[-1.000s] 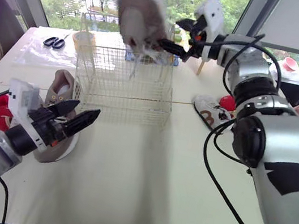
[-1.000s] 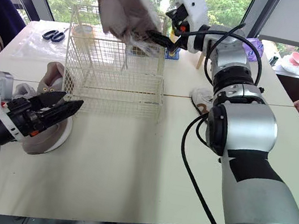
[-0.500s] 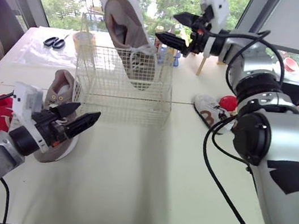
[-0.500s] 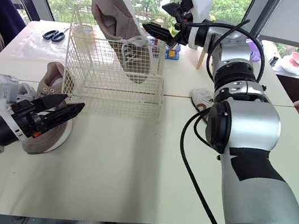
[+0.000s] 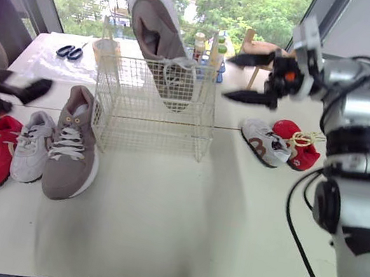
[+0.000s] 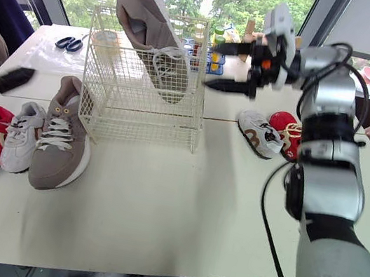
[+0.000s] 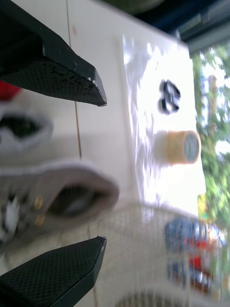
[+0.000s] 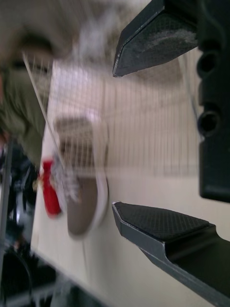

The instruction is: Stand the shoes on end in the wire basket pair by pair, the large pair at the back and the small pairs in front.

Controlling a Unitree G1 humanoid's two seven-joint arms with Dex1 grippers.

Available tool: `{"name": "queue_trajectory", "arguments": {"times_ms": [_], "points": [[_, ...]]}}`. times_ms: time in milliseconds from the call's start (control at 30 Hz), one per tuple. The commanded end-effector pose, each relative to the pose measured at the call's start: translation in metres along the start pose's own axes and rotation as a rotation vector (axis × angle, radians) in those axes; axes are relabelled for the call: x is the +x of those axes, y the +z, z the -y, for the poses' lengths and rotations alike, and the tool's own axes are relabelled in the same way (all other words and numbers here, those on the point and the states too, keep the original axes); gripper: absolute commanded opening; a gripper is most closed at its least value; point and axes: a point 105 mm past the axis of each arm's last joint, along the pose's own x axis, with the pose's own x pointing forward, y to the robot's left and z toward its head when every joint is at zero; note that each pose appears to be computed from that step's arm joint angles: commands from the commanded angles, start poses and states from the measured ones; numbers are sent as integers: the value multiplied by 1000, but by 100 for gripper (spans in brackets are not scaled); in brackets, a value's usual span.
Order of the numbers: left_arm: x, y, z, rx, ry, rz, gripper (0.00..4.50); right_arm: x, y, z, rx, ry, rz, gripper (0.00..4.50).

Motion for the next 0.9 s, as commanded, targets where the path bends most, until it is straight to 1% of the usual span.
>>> {"name": "queue_trajectory", "arguments": {"times_ms": [33,167,233,300,367,433,500,567,600,700,767,833,900], "points": [[19,-12,-13,50,24,-133,449,19,28,-23,-115,63,15,449],[53,-15,-13,78,-32,-176,449,29,18,-22,-125,-35,20,449],[68,-15,-17,101,-34,-183,449,32,17,-1,-165,-201,20,449],[77,-9,-18,120,-44,-166,449,33,27,30,-219,-428,50,449],[82,0,-11,122,-82,-133,449,34,38,50,-246,-591,84,449],[83,7,5,112,-152,-85,449,39,48,60,-260,-701,130,449],[78,9,19,96,-223,-52,449,46,53,66,-253,-791,174,449],[70,4,33,58,-286,-22,449,60,54,72,-228,-878,213,449],[65,4,36,22,-308,23,449,72,55,74,-214,-899,228,449],[48,5,39,-75,-350,125,449,97,58,80,-197,-933,237,449],[35,4,45,-120,-386,174,449,111,54,83,-193,-938,216,449],[22,5,52,-150,-427,227,449,119,50,85,-172,-942,209,449],[2,6,65,-169,-517,301,449,123,48,91,-160,-971,204,449]]}}
